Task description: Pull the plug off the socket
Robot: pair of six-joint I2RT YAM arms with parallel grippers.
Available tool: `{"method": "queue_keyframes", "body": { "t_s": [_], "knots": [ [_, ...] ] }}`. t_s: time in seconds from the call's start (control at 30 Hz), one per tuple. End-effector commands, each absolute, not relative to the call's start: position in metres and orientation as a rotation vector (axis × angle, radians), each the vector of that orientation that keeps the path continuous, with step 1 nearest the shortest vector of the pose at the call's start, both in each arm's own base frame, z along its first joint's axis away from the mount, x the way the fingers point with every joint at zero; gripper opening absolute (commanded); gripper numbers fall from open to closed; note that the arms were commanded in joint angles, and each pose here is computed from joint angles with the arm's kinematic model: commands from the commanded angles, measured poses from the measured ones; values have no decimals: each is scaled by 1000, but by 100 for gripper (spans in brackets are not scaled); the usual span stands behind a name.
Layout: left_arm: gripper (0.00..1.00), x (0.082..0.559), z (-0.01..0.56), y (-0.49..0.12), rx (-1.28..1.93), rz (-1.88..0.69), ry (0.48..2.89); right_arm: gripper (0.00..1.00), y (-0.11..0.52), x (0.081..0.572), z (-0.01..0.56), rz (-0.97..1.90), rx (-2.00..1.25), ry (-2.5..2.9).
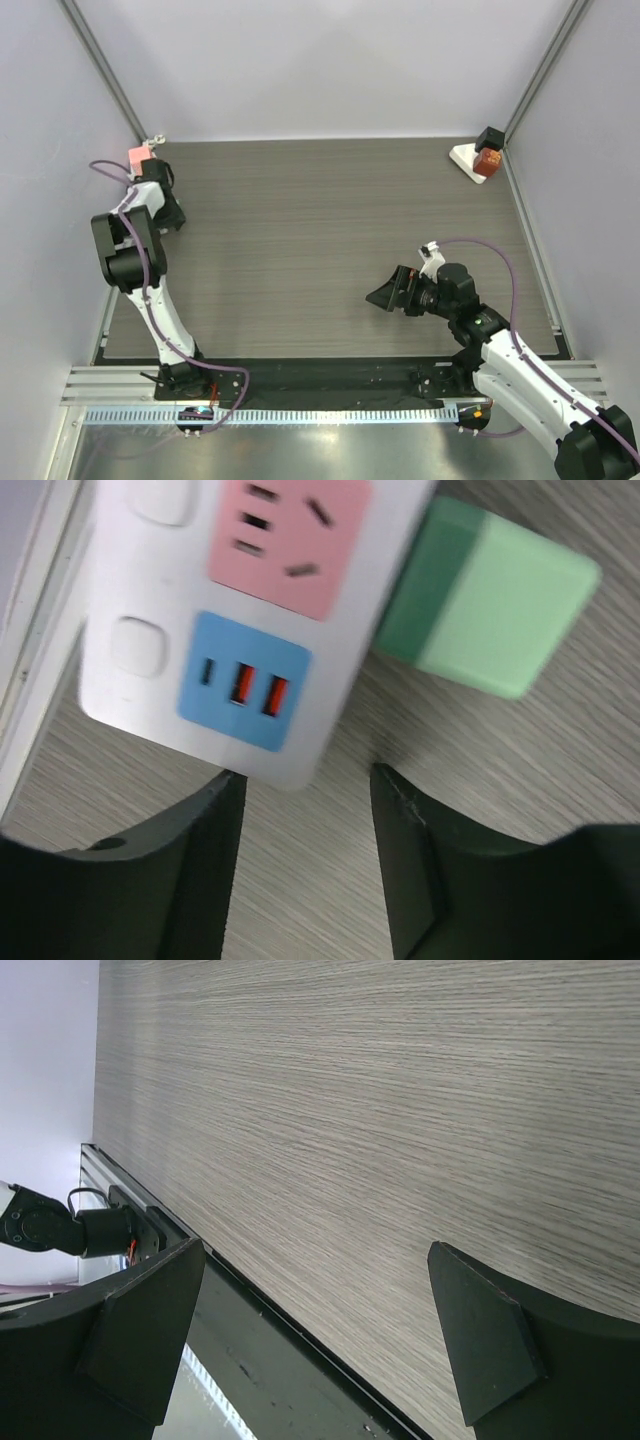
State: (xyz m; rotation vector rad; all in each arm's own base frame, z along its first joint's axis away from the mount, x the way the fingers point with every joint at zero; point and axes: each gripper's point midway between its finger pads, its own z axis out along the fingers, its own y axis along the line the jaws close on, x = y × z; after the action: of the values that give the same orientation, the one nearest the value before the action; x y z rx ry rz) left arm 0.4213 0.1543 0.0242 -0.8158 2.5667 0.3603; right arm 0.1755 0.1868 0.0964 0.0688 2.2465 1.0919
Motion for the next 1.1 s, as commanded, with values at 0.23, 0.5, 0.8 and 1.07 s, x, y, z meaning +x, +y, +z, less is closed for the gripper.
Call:
{"method": "queue_keyframes", "body": {
  "t_s": [0.23,0.5,0.8,1.07],
  "knots": [
    [74,450,65,98,-629,301,2497,99,189,178,114,1127,78,2179],
    [100,447,112,119,-616,330,2401,100,189,177,110,1117,42,2195],
    [100,441,112,154,-528,349,2448,100,199,182,116,1155,-20,2188],
    [100,446,112,174,-469,350,2415,100,205,181,129,1213,-44,2138]
  ]
}}
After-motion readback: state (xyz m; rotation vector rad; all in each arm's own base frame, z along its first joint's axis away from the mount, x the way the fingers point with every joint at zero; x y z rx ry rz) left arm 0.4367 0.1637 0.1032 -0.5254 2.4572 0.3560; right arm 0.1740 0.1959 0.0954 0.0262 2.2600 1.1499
